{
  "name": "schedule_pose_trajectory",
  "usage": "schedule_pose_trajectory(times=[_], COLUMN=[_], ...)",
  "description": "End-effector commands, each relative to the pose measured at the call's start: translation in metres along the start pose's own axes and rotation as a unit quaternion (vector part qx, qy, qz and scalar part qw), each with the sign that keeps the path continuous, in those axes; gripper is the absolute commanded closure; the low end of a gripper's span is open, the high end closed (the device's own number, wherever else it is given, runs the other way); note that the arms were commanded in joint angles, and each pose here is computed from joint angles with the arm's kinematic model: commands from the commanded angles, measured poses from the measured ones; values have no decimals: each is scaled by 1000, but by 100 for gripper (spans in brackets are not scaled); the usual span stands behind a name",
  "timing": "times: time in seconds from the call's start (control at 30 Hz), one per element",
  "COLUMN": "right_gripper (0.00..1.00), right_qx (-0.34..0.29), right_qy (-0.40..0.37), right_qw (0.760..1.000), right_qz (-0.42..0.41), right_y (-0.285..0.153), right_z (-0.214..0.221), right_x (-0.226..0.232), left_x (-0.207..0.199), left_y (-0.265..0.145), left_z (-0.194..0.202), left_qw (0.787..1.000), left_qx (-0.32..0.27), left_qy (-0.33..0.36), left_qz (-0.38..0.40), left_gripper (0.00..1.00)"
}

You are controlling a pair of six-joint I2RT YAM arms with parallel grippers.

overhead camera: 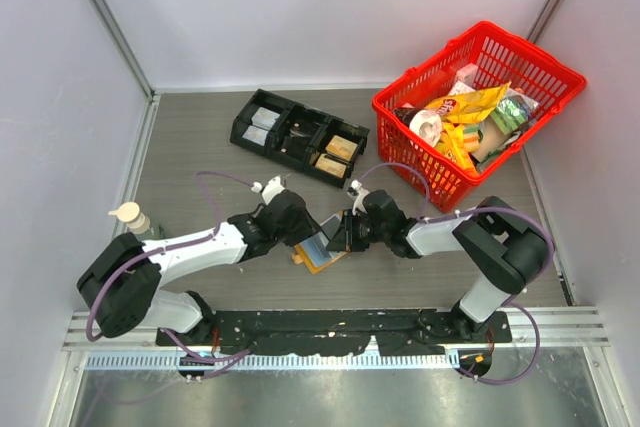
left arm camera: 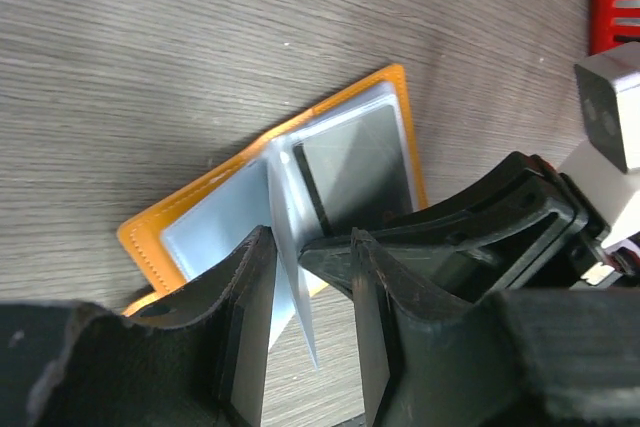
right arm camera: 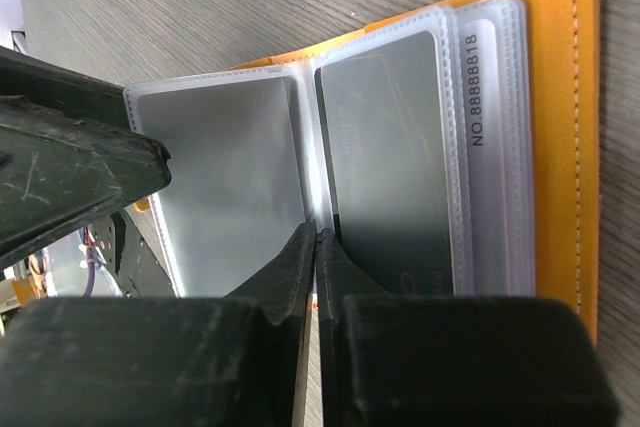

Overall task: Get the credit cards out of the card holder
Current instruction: Remove the credit card from the card holder.

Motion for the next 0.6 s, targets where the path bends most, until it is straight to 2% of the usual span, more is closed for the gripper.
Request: schedule_pose_trajectory(times=[0.0,0.07,0.23,0.57], right_gripper=[91,90,80,78], right_qx=[9,0,-33,-103], right_qy=[-3,-8,-30,-53], right_qw=[999,1000,998,986], right_qz=[32,28,36,117], right_y=[-6,-9,-26,-56], right_z=[1,-6,-21,-33], right_x=[-3,3,17,14], left_x=[-24,-21,-25,-48], left_y=[1,3,7,24], left_z=[-3,-3,-5,-1], left_qw=[999,999,1000,999], left_qx=[8,6,5,35], left_qy=[-6,-8,-1,14], left_qz=[43,34,27,30], left_gripper=[63,65,69,69])
Point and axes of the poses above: each gripper's point midway between its finger pads, its own y axis out along the fingers, its own x axis along the line the jaws close on, z = x × y, the point moved 8 cm from there along -y, back along the fingers, and after that the axes turned 5 degrees about -y, right-handed, at the moved point
